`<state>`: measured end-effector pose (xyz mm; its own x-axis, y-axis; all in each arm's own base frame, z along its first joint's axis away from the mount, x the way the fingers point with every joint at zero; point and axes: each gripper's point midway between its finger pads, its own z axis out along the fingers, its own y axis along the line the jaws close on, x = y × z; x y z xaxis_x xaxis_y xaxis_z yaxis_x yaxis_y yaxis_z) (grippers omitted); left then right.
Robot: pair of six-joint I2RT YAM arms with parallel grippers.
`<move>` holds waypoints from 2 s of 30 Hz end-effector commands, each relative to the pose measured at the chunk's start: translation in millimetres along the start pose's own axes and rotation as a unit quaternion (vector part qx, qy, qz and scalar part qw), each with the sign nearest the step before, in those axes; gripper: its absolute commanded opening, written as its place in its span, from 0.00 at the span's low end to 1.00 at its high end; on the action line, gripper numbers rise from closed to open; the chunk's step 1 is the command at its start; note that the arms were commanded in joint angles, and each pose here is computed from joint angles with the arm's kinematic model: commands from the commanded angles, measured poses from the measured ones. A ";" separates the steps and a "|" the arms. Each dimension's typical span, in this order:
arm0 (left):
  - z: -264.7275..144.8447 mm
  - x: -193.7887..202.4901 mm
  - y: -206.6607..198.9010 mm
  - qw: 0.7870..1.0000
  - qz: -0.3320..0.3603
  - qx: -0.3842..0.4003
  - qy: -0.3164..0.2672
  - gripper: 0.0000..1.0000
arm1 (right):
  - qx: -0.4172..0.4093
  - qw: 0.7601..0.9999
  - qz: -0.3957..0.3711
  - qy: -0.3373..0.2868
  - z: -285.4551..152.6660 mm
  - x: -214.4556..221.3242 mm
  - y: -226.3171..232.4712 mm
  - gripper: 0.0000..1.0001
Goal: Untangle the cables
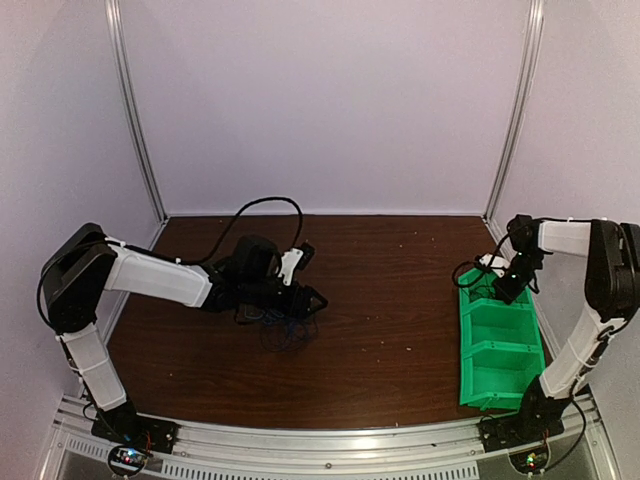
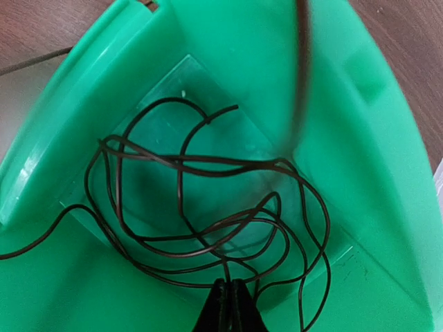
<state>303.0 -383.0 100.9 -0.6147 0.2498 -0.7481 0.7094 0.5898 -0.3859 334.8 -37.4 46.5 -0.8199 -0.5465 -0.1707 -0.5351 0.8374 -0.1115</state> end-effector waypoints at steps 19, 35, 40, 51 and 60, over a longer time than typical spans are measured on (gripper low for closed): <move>6.3 -6.4 -2.7 1.000 -0.010 0.015 -0.018 0.64 | -0.048 0.995 -0.038 -0.081 -79.9 -71.4 43.4 0.40; 8.4 1.1 -1.1 1.000 -0.016 0.016 -0.011 0.64 | -0.044 0.998 -0.039 -0.033 -36.9 -79.9 74.8 0.61; 10.0 3.0 0.1 1.000 -0.020 0.017 -0.009 0.64 | -0.021 0.998 -0.044 -0.026 -23.9 -85.7 74.4 0.56; 8.6 7.1 1.8 1.000 -0.020 0.012 -0.007 0.64 | 0.009 0.999 -0.052 -0.012 -14.8 -87.8 72.1 0.27; 11.4 5.4 0.7 1.000 -0.019 0.016 -0.007 0.64 | 0.013 0.997 -0.049 -0.052 -37.8 -99.3 71.0 0.00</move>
<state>300.3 -384.6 87.3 -0.6517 0.2353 -0.7211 0.6854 0.5899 -0.4269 365.5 73.2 71.8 -0.7521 -0.6283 -0.1988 -0.6158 0.7775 -0.1275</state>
